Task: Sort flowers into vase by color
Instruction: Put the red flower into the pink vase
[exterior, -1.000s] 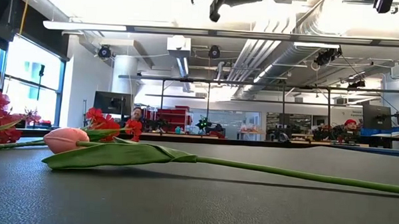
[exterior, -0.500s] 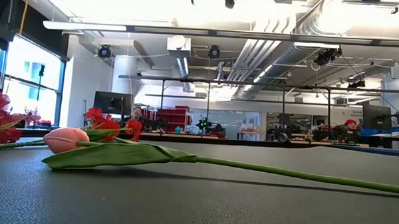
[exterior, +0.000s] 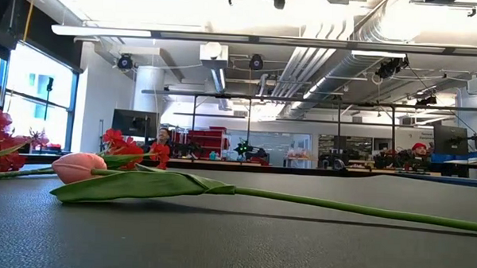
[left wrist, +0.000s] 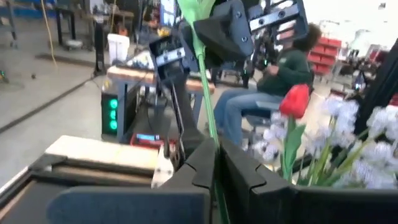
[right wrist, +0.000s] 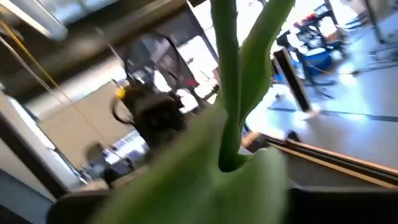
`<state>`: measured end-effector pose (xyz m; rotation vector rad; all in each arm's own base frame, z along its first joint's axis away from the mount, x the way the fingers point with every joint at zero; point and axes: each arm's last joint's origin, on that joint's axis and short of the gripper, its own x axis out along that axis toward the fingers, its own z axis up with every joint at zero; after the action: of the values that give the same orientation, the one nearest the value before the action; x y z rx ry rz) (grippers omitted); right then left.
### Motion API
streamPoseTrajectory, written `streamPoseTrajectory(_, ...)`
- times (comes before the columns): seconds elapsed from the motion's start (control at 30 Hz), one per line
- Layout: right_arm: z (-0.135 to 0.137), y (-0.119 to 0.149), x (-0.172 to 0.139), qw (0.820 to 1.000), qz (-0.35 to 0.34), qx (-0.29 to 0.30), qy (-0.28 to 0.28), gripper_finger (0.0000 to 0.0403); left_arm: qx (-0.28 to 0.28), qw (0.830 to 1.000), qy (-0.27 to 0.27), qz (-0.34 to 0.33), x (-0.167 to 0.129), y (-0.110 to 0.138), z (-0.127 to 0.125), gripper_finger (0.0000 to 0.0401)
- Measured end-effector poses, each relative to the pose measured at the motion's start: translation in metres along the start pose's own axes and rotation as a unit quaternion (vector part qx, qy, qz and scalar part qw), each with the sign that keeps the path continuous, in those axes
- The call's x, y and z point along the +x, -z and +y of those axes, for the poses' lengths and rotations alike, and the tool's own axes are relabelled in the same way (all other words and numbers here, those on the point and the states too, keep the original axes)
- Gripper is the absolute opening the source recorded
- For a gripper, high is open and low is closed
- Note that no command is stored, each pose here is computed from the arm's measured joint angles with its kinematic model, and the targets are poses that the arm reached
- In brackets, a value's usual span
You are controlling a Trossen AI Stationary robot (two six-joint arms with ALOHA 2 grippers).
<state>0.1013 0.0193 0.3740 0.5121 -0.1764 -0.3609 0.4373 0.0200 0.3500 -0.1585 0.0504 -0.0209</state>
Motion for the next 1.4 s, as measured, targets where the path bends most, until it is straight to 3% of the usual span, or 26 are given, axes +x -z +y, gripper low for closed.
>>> streamPoseTrajectory(0.17,-0.005,-0.008,-0.008,0.992,0.094,-0.049,0.067,0.0004,-0.019,0.997,-0.003,0.07,-0.001,0.014,-0.002,0.0047)
streamPoseTrajectory(0.3,-0.003,-0.022,-0.015,0.974,0.193,-0.079,0.084,0.0002,-0.04,0.992,-0.011,0.119,-0.002,0.023,-0.003,0.0079)
streamPoseTrajectory(0.57,0.014,-0.036,-0.017,0.915,0.39,-0.097,0.046,0.0001,-0.046,0.991,0.0,0.128,-0.002,0.026,-0.014,0.0099)
streamPoseTrajectory(0.77,0.027,-0.026,-0.009,0.886,0.454,-0.088,-0.023,0.0,-0.061,0.99,-0.013,0.125,-0.002,0.027,-0.017,0.0099)
streamPoseTrajectory(0.93,0.03,-0.01,-0.004,0.865,0.486,-0.115,-0.04,0.0,-0.062,0.99,-0.021,0.121,-0.002,0.027,-0.024,0.0099)
streamPoseTrajectory(1.4,0.039,-0.024,-0.008,0.888,0.438,-0.113,-0.086,0.0,-0.06,0.991,-0.036,0.114,-0.002,0.028,-0.03,0.0099)
